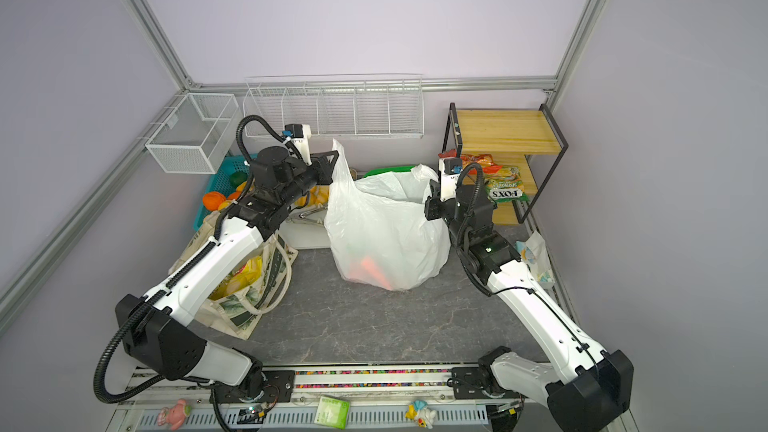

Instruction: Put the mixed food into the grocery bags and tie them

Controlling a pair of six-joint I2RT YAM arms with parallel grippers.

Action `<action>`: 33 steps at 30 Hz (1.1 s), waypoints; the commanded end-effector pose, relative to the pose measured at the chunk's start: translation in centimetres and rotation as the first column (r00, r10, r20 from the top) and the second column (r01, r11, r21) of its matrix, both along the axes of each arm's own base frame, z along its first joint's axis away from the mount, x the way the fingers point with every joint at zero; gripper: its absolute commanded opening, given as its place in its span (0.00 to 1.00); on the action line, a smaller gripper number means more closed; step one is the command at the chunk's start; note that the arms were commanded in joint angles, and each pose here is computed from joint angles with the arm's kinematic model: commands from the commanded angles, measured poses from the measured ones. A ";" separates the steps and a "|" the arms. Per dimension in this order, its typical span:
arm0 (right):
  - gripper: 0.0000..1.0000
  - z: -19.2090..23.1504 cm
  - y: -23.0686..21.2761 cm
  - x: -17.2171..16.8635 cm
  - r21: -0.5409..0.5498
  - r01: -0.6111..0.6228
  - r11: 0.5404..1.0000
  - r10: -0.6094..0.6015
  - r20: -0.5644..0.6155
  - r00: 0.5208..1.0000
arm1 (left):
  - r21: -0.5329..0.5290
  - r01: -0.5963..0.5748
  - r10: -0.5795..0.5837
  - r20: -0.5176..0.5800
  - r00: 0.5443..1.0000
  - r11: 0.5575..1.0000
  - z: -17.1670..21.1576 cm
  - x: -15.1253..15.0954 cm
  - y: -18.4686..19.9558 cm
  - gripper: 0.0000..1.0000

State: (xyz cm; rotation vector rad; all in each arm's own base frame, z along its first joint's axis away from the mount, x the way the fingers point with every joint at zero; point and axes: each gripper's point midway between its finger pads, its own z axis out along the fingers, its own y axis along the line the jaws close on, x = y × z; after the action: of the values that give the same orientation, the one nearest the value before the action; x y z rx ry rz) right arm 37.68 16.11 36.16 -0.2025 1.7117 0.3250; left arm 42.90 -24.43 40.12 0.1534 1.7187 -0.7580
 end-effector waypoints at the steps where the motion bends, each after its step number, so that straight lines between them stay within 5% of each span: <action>1: 0.06 2.5 -0.3 1.0 0.017 -0.005 1.000 0.004 0.075 0.997 | -0.025 -0.005 0.006 0.068 0.998 1.000 2.6 0.1 0.1 0.00; 11: 0.08 1.4 -0.3 -2.3 -0.065 -0.129 0.989 0.127 -0.039 0.991 | -0.100 0.228 -0.223 0.057 0.973 0.969 2.8 -6.9 -0.7 0.00; 13: 0.20 1.1 -0.5 -3.6 -0.098 -0.156 0.983 0.149 -0.084 0.985 | -0.117 0.274 -0.271 0.044 0.962 0.954 2.2 -8.3 -0.9 0.00; 17: 0.60 3.4 0.9 -5.9 -0.120 -0.271 0.955 0.265 -0.062 0.962 | -0.143 0.337 -0.332 0.057 0.941 0.930 1.6 -10.3 -1.2 0.00; 24: 0.88 8.8 8.5 -11.2 -0.295 -0.488 0.821 0.537 0.110 0.837 | -0.170 0.395 -0.388 0.077 0.919 0.903 2.0 -12.4 -1.2 0.00; 30: 0.99 7.7 15.4 -14.3 -0.347 -0.649 0.677 0.714 0.095 0.694 | -0.214 0.407 -0.397 0.088 0.914 0.888 2.6 -13.5 -0.7 0.00; 33: 0.96 6.0 17.8 -15.3 -0.349 -0.694 0.630 0.758 0.082 0.647 | -0.252 0.407 -0.398 0.087 0.913 0.878 2.9 -13.9 -0.5 0.00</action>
State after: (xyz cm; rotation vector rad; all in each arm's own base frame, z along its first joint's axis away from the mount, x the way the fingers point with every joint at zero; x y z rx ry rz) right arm 23.23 31.87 43.28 -1.0630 1.4280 0.6099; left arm 30.01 -24.99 41.74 0.3550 1.5987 -1.2159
